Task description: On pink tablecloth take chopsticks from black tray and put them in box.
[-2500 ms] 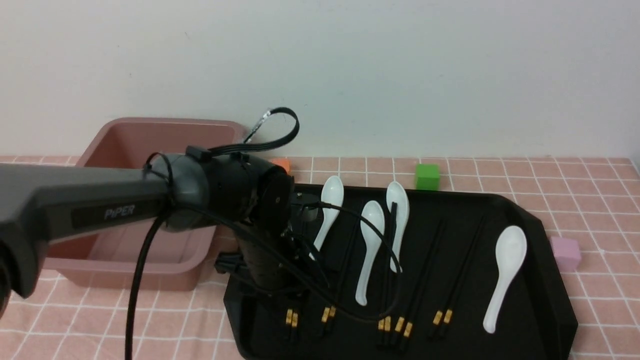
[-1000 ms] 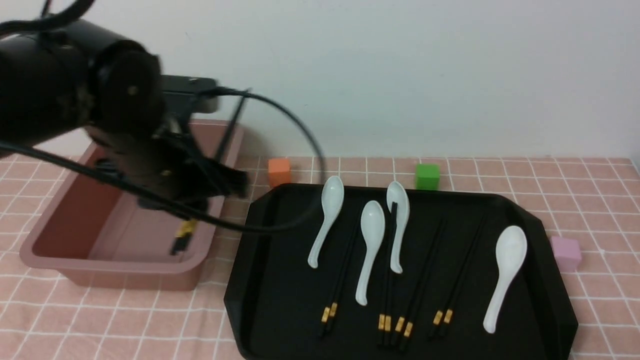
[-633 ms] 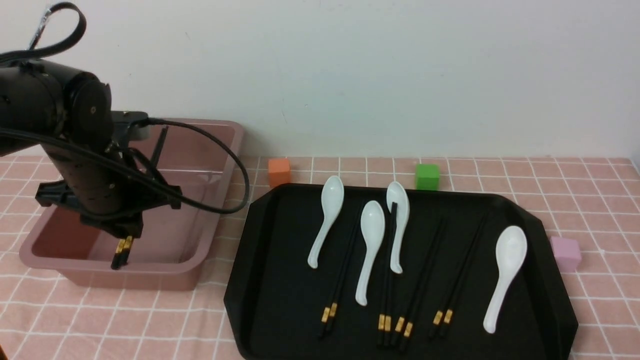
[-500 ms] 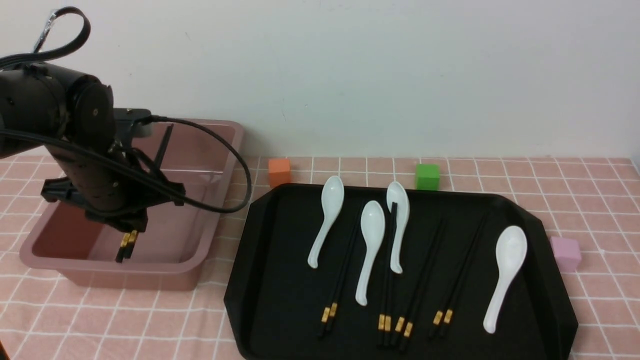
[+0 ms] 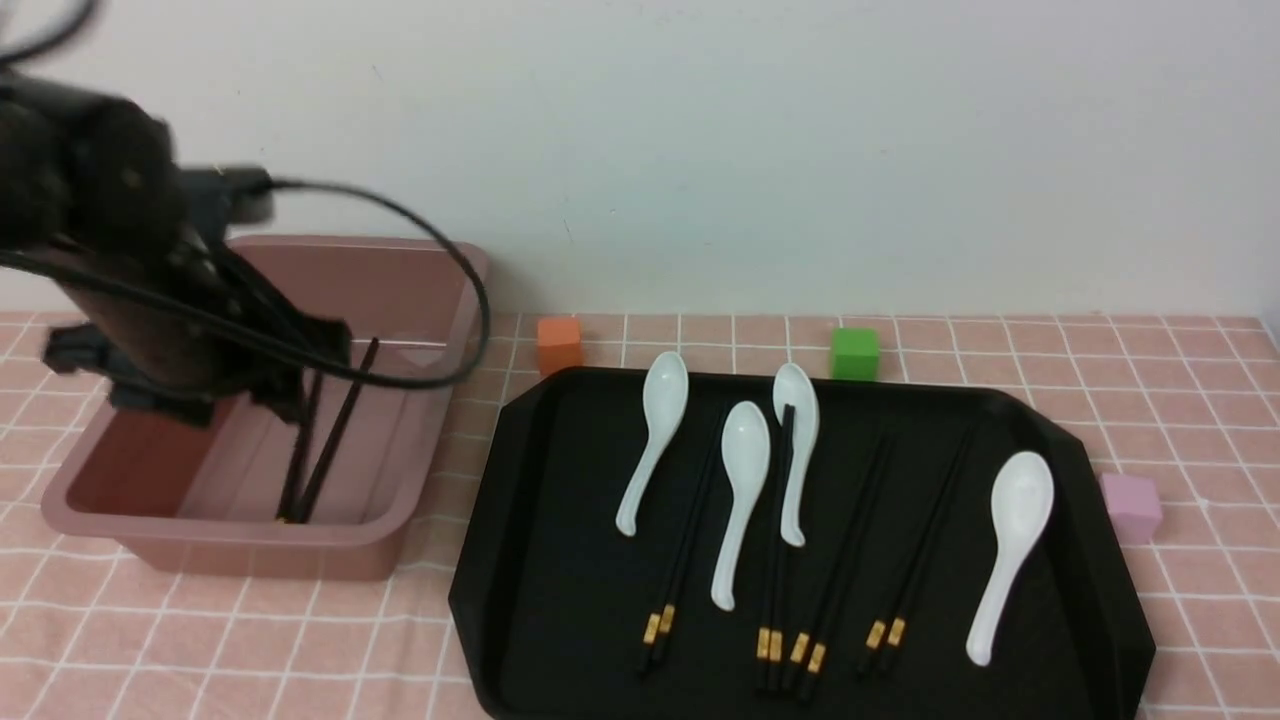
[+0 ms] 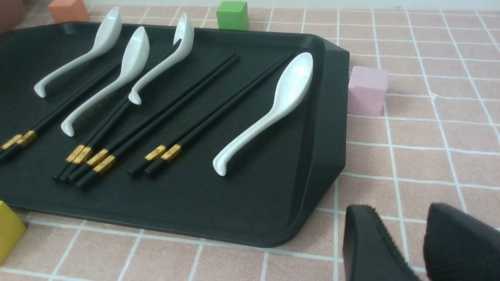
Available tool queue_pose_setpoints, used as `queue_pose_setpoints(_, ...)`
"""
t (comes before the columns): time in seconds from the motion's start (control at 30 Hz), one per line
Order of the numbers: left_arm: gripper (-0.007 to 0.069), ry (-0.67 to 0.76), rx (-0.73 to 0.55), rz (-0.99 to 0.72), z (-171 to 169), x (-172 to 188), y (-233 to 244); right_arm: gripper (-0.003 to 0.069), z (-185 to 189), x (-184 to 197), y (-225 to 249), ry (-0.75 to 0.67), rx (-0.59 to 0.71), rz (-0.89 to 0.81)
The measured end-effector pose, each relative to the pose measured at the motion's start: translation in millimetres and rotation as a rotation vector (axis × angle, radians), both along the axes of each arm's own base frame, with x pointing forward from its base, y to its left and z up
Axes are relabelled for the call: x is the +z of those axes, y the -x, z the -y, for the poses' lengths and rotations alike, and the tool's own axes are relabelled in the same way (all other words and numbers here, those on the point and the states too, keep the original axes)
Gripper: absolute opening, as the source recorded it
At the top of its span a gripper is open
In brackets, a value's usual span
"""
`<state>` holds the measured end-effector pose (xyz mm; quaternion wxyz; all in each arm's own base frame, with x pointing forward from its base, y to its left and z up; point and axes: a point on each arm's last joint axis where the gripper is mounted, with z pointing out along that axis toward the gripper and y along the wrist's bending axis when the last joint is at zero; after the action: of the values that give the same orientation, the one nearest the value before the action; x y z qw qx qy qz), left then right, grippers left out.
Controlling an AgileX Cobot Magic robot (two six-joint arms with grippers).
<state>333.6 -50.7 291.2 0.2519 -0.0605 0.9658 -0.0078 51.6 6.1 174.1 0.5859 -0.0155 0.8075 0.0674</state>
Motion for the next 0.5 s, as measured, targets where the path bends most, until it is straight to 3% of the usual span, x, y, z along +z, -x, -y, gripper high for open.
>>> queue_pose_setpoints(0.03, 0.0386, 0.018, -0.014, 0.078, 1, 28, 22, 0.024, 0, 0, 0, 0.0, 0.0, 0.0)
queue_pose_setpoints(0.13, 0.0254, 0.059, -0.059, 0.218, 5, 64, 68, 0.024, 0, 0, 0, 0.0, 0.0, 0.0)
queue_pose_setpoints(0.3, -0.0003, 0.197, -0.126, 0.406, 3, 70, 154, 0.024, 0, 0, 0, 0.0, 0.0, 0.0)
queue_pose_setpoints(0.43, -0.0013, 0.303, -0.133, 0.497, -5, 47, 199, 0.024, 0, 0, 0, 0.0, 0.0, 0.0)
queue_pose_setpoints(0.5, -0.0013, 0.379, -0.129, 0.603, -14, 19, 233, 0.024, 0, 0, 0, 0.0, 0.0, 0.0)
